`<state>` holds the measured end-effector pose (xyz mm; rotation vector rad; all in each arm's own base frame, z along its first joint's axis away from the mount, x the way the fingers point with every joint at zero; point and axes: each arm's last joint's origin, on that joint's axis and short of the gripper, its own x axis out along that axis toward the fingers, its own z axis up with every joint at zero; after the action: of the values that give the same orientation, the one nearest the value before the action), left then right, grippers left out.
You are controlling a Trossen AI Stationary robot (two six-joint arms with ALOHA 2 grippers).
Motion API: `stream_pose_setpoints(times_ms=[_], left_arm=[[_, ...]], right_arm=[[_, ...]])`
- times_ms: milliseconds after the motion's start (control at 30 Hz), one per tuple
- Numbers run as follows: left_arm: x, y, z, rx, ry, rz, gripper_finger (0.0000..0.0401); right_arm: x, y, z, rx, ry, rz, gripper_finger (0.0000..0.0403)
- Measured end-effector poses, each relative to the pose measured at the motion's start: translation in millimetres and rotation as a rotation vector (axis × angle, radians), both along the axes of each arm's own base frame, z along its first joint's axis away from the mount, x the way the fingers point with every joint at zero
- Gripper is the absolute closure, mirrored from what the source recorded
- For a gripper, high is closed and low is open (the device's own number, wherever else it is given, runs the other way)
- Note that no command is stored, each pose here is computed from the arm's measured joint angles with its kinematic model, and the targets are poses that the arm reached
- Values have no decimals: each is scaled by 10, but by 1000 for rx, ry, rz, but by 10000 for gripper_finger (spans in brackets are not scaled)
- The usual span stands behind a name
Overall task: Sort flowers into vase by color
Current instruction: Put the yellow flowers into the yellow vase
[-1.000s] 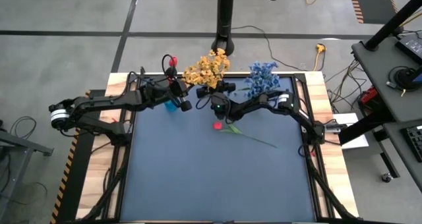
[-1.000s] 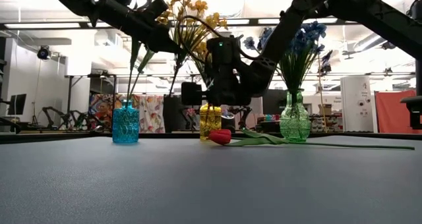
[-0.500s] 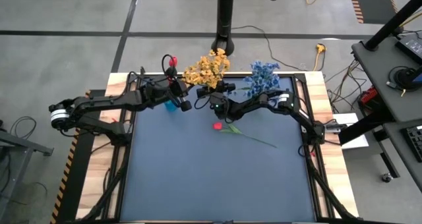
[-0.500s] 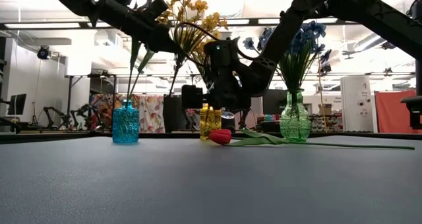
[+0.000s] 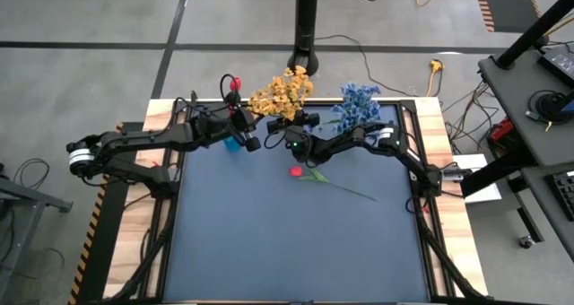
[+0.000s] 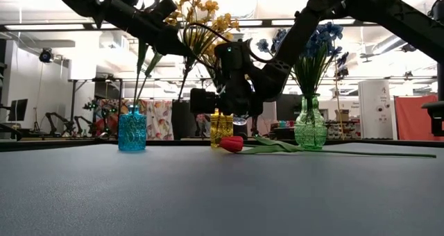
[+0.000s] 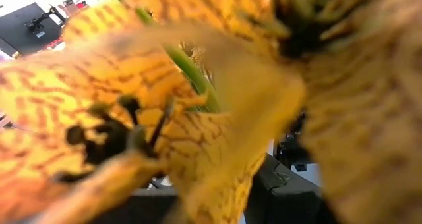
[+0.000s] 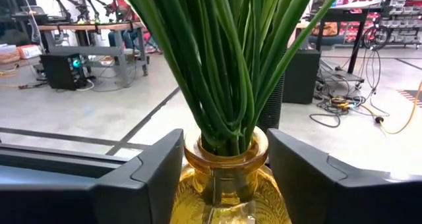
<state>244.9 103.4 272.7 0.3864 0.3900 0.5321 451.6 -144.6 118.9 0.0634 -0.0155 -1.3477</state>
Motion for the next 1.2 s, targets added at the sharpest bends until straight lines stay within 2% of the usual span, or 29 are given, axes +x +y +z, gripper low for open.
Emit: stream_pose_setpoints(times_ms=[467, 700, 1200], left_arm=[[-1, 0, -5, -2, 5, 0, 399], [-2, -1, -9, -3, 9, 0, 399], [-4, -1, -16, -1, 19, -1, 399]], right_arm=[[5, 11, 1, -9, 38, 5, 225], [43, 122, 0, -12, 51, 46, 236], [64, 204, 14, -13, 80, 67, 243]])
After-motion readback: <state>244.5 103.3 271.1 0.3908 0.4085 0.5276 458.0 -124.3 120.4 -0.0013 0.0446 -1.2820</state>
